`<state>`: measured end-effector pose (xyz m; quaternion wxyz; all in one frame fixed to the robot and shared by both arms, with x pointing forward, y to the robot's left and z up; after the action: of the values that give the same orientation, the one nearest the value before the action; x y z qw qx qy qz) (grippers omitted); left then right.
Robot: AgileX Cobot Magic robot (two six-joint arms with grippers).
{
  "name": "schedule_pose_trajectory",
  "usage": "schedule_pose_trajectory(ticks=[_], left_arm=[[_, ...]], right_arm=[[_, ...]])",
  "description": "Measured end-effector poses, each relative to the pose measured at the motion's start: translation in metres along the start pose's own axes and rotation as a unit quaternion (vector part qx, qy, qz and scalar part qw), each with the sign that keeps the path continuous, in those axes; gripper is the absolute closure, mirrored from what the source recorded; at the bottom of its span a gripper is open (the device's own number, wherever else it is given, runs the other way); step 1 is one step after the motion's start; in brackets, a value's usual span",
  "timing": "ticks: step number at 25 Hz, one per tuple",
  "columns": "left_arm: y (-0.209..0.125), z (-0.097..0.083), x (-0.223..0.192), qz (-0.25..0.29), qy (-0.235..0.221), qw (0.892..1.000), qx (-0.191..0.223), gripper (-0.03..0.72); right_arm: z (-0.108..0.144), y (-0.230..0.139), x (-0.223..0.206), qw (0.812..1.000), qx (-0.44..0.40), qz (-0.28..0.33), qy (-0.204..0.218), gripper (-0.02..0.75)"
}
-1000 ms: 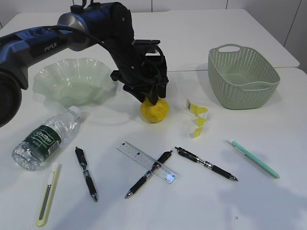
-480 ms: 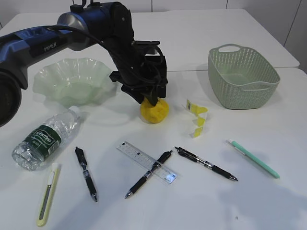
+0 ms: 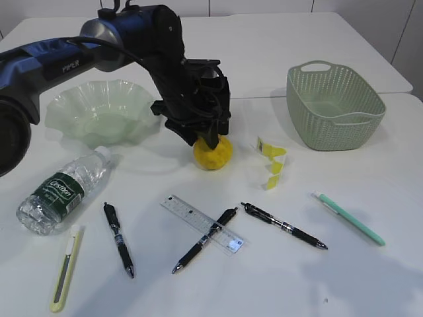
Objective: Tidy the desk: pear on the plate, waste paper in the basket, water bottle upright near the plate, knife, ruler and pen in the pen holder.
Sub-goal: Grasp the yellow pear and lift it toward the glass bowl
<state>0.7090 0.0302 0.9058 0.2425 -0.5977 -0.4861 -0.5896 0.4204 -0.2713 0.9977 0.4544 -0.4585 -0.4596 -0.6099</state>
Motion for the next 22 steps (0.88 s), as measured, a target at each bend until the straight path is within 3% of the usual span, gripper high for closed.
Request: schedule_pose_trajectory(ticks=[11, 22], left_arm=[[0.02, -0.004, 0.021, -0.051, 0.002, 0.999, -0.011, 0.288], [0.025, -0.007, 0.021, -0.067, -0.012, 0.998, -0.005, 0.265]], right_arm=[[0.0, 0.0, 0.0, 1.0, 0.0, 0.0, 0.0, 0.241], [0.0, 0.001, 0.0, 1.0, 0.0, -0.005, 0.001, 0.242]])
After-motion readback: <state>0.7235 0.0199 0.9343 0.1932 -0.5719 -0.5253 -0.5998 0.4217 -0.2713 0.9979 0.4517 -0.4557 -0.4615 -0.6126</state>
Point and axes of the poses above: a point on each arm's last joint axis where the gripper is mounted, x pointing back along that axis away from the gripper, z along the wrist's bending axis when the last joint is at zero, y = z × x, the point moved 4 cm from there along -x, pointing out along that axis toward the gripper, and after that the axes turned 3 degrees about -x, right-handed, at the moved point
